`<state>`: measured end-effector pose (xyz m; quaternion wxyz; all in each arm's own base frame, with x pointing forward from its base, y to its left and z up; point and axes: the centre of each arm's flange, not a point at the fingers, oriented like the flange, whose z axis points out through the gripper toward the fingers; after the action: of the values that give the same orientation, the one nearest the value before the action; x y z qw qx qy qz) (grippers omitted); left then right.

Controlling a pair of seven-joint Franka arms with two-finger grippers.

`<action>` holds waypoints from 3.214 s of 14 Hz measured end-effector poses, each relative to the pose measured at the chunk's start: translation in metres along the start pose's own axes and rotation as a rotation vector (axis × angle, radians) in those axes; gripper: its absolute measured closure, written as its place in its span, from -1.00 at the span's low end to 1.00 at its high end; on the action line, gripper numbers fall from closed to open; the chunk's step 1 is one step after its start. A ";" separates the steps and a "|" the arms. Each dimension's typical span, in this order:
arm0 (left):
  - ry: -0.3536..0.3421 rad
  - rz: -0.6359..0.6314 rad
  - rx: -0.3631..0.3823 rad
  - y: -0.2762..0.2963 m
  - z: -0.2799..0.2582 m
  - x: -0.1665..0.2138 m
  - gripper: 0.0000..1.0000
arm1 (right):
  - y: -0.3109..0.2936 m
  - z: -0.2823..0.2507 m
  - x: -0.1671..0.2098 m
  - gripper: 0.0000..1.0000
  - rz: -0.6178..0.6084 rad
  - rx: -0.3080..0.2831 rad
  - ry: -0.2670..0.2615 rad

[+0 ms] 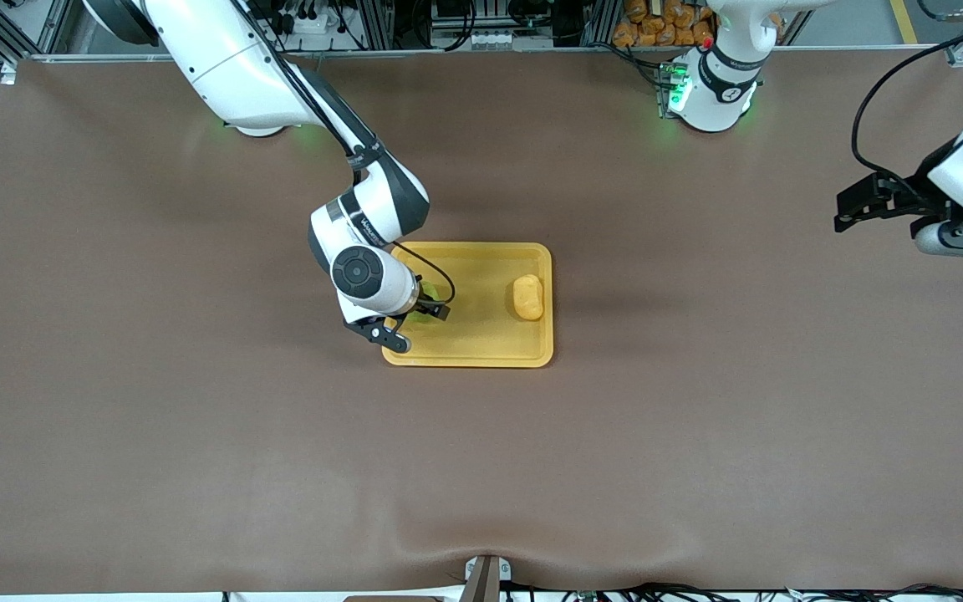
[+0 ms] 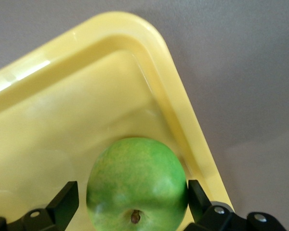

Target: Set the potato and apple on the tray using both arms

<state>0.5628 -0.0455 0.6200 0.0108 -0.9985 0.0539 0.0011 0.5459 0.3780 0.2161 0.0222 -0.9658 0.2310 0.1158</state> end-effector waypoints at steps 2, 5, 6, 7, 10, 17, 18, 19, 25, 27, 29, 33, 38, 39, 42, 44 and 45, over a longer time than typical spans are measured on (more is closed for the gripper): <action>0.004 0.009 -0.001 0.005 -0.002 0.000 -1.00 | -0.003 -0.011 0.003 -1.00 0.001 -0.002 -0.003; 0.008 0.014 -0.001 0.008 -0.004 0.000 -1.00 | -0.006 -0.044 0.010 -1.00 0.006 -0.038 -0.035; 0.010 0.015 -0.001 0.008 -0.005 0.000 -1.00 | -0.006 -0.058 0.014 -1.00 0.010 -0.048 -0.046; 0.012 0.015 -0.001 0.009 -0.006 0.000 -1.00 | -0.005 -0.070 0.018 -1.00 0.014 -0.053 -0.052; 0.014 0.016 -0.002 0.009 -0.007 0.000 -1.00 | 0.001 -0.094 0.033 -1.00 0.034 -0.033 -0.045; 0.015 0.015 -0.002 0.009 -0.007 0.000 -1.00 | 0.027 -0.179 0.068 -1.00 0.085 -0.009 -0.050; 0.015 0.015 -0.002 0.009 -0.007 0.000 -1.00 | 0.027 -0.185 0.067 -1.00 0.083 -0.008 -0.049; 0.015 0.015 -0.002 0.009 -0.007 0.000 -1.00 | 0.028 -0.193 0.069 -1.00 0.085 -0.007 -0.051; 0.014 0.013 -0.002 0.007 -0.007 0.000 -1.00 | 0.072 -0.254 0.099 -1.00 0.147 -0.013 -0.077; 0.014 0.012 -0.002 0.007 -0.007 0.000 -1.00 | 0.080 -0.269 0.100 -1.00 0.143 -0.006 -0.071; 0.014 0.009 -0.001 0.005 -0.007 0.000 -1.00 | 0.094 -0.294 0.099 -1.00 0.116 0.006 -0.059; 0.014 0.013 -0.001 0.008 -0.007 0.000 -1.00 | 0.140 -0.353 0.098 -1.00 0.104 0.040 -0.029; 0.012 0.032 0.000 0.019 -0.007 0.000 -1.00 | 0.197 -0.399 0.098 -1.00 0.009 0.040 -0.013; 0.010 0.025 0.001 0.016 -0.007 0.000 -1.00 | 0.210 -0.409 0.097 -1.00 -0.002 0.037 -0.001; 0.009 0.011 0.001 0.008 -0.007 0.000 -1.00 | 0.244 -0.438 0.091 -1.00 -0.061 0.016 0.051; 0.008 0.009 0.001 0.007 -0.007 0.000 -1.00 | 0.271 -0.451 0.091 -1.00 -0.124 0.008 0.068; 0.007 0.008 0.001 0.007 -0.007 0.000 -1.00 | 0.287 -0.456 0.093 -1.00 -0.159 0.006 0.075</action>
<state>0.5617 -0.0522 0.6268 0.0114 -0.9982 0.0581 -0.0026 0.5944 0.0366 0.6407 0.0255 -0.9847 0.1547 0.0767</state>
